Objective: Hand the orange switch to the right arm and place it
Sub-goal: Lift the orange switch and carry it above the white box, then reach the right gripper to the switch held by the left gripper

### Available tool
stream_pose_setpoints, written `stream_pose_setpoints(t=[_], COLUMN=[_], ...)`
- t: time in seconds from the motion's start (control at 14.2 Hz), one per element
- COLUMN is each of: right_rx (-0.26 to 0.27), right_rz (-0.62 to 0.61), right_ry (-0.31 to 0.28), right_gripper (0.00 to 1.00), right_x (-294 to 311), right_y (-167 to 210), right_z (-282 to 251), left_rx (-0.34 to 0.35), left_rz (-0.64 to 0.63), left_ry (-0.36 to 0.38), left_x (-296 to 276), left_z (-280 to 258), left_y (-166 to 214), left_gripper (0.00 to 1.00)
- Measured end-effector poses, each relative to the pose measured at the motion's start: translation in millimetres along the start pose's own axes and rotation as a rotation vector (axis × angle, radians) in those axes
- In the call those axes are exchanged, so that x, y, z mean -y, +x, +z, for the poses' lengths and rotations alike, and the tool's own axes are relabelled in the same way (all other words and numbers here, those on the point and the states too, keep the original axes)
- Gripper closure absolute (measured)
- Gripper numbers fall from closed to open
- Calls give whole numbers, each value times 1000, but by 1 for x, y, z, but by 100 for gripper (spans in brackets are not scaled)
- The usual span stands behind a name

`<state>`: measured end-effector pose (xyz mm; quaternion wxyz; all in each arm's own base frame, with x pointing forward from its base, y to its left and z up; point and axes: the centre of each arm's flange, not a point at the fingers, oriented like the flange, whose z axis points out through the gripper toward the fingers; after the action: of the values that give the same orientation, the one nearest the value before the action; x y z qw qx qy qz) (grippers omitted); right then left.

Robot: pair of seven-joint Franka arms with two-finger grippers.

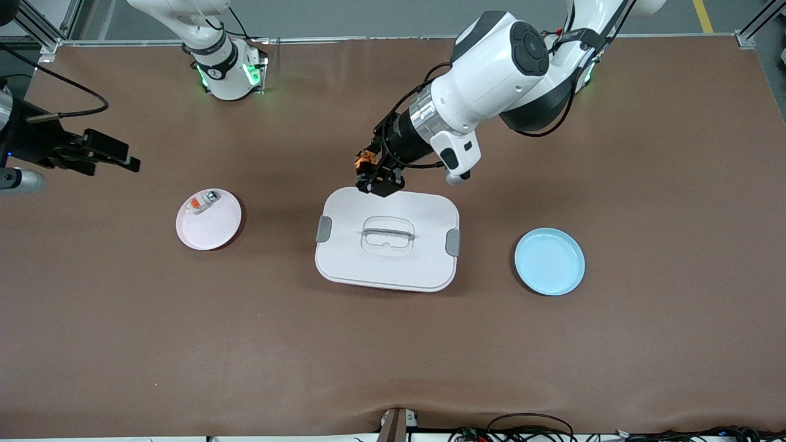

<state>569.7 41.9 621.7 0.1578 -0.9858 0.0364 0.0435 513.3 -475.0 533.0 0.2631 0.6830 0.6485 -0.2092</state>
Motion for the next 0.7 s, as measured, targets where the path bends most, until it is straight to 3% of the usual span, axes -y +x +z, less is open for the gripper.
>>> stream_pose_setpoints(t=[0.21, 0.49, 0.7], right_rx=[-35, -114, -188], right_rz=[62, 111, 133], right_ry=[197, 404, 499], right_gripper=[0, 0, 0], right_x=[15, 45, 87], right_y=[-2, -31, -63], right_z=[13, 25, 45], left_rx=[0, -1, -1], left_rz=[1, -2, -3], left_ry=[-1, -5, -5], left_x=[0, -2, -2], left_z=[0, -1, -1], left_y=[0, 1, 2], left_gripper=[28, 28, 28])
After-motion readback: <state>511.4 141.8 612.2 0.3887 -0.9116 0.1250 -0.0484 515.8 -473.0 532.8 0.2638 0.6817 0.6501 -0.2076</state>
